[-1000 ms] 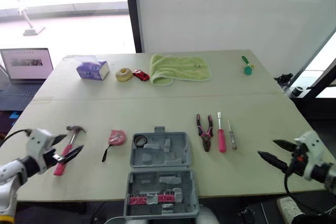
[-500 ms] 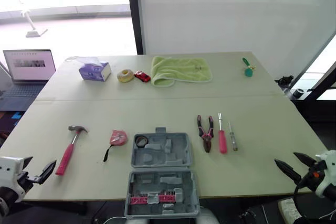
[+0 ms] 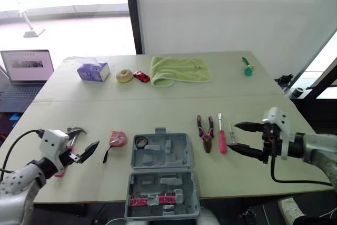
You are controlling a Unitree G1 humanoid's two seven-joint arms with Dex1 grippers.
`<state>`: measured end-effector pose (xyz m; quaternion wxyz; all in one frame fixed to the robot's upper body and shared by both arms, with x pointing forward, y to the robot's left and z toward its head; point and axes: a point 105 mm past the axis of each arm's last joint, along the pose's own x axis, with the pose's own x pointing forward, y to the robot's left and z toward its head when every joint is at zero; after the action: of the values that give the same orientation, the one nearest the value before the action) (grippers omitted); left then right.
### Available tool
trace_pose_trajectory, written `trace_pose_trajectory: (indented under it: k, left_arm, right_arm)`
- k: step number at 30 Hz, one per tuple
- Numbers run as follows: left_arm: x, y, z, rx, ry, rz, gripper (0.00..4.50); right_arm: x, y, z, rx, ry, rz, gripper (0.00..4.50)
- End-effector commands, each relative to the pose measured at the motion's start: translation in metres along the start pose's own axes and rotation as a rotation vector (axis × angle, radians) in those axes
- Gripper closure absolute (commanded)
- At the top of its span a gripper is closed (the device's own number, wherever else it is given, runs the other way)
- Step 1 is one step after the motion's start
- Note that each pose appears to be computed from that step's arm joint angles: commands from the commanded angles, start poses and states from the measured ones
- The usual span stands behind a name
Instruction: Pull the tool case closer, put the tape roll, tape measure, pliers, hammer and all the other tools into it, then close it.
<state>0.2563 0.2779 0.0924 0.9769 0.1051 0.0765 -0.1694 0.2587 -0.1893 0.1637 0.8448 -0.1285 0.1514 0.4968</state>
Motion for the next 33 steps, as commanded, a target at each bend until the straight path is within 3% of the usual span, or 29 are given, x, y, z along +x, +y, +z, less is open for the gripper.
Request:
trace_pose_trajectory:
  k: [1, 8, 11, 17, 31, 33]
  left_arm:
    - [-0.011, -0.017, 0.004, -0.036, -0.005, 0.084, 0.05]
    - [-0.023, -0.04, -0.027, -0.119, 0.104, 0.249, 0.05]
    - [-0.019, -0.053, -0.032, -0.166, 0.095, 0.256, 0.05]
    - [0.003, -0.072, -0.045, -0.2, 0.11, 0.207, 0.05]
    - [0.051, -0.067, -0.067, -0.21, 0.136, 0.106, 0.05]
    - [0.057, -0.067, -0.067, -0.2, 0.122, 0.101, 0.59]
  right_arm:
    - [0.013, 0.022, 0.03, -0.063, 0.002, 0.195, 0.0]
    - [0.032, 0.031, 0.066, -0.22, 0.067, 0.408, 0.0]
    - [0.035, 0.03, 0.077, -0.238, 0.074, 0.434, 0.0]
    - [0.038, 0.02, 0.069, -0.23, 0.16, 0.399, 0.0]
    - [0.029, 0.011, 0.059, -0.187, 0.218, 0.295, 0.0]
    - [0.028, 0.011, 0.055, -0.165, 0.241, 0.289, 0.0]
